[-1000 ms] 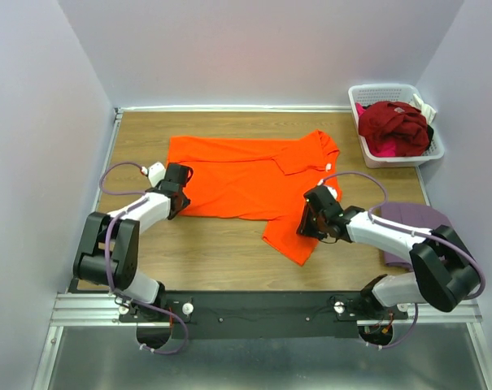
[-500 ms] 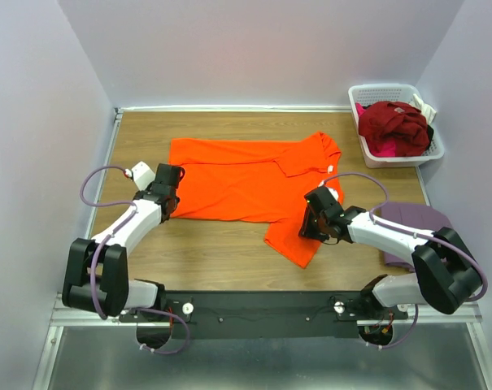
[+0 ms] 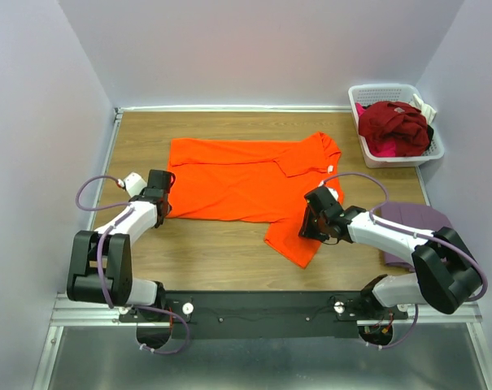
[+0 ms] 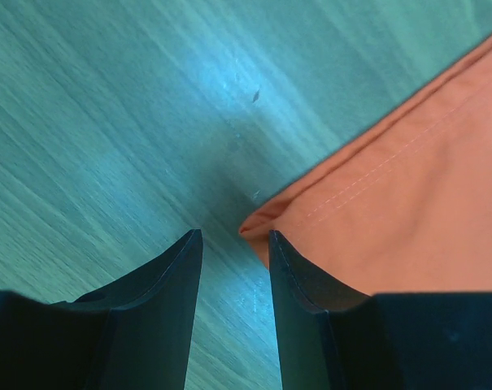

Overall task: Fold and stack the t-shirts
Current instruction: Grap the side of the flattened tshirt closest away from the robot with both arms

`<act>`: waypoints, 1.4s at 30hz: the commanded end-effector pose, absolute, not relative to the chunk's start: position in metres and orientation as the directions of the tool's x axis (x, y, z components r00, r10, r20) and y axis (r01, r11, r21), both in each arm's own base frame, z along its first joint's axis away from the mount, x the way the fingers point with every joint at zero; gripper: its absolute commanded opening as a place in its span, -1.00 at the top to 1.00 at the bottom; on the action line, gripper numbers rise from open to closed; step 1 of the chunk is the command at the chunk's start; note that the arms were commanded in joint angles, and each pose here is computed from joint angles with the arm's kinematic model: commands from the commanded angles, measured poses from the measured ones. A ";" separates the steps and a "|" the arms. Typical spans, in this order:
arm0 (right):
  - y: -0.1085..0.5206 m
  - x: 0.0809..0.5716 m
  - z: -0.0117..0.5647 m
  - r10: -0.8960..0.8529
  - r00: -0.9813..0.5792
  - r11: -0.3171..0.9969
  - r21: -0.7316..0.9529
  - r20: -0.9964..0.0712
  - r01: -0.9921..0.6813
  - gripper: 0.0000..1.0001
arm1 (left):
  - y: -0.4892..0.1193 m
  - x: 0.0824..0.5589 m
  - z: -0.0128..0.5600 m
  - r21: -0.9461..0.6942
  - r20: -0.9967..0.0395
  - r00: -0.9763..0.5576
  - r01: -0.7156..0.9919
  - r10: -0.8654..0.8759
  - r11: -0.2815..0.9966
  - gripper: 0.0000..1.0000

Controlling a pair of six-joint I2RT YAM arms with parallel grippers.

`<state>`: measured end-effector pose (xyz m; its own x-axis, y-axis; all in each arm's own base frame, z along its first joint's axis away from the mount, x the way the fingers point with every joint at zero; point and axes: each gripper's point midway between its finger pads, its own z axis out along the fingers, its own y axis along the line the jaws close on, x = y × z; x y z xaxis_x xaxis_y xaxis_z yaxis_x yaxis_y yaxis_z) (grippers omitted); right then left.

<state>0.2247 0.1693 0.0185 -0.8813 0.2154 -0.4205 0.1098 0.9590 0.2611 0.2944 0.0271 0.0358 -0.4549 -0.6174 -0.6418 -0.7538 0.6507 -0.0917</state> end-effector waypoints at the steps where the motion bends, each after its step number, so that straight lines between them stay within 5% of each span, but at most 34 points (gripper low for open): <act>1: 0.144 0.194 -0.003 0.159 -0.930 0.984 0.126 -0.331 0.124 0.21 | 0.022 0.295 0.019 -0.099 -0.607 -0.494 -0.730 -0.623 0.676 0.05; 19: 0.145 0.198 -0.004 0.156 -0.931 0.986 0.115 -0.331 0.125 0.21 | 0.017 0.308 0.019 -0.141 -0.596 -0.503 -0.702 -0.626 0.698 0.07; 25: 0.145 0.199 -0.003 0.158 -0.928 0.985 0.116 -0.337 0.125 0.21 | 0.014 0.307 0.008 -0.130 -0.571 -0.528 -0.698 -0.629 0.705 0.38; 29: 0.145 0.199 -0.004 0.158 -0.930 0.985 0.115 -0.333 0.127 0.22 | 0.017 0.305 0.013 -0.137 -0.580 -0.513 -0.704 -0.633 0.696 1.00; 42: 0.141 0.199 0.017 0.185 -0.905 0.980 0.143 -0.384 0.140 0.21 | 0.024 0.315 0.088 -0.269 -0.681 -0.361 -0.686 -0.637 0.676 1.00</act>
<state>0.2214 0.1667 0.0190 -0.8921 0.2050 -0.4027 0.1138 0.9644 0.2389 0.3106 0.0178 0.0505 -0.4470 -0.6330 -0.6320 -0.6919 0.6925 -0.2042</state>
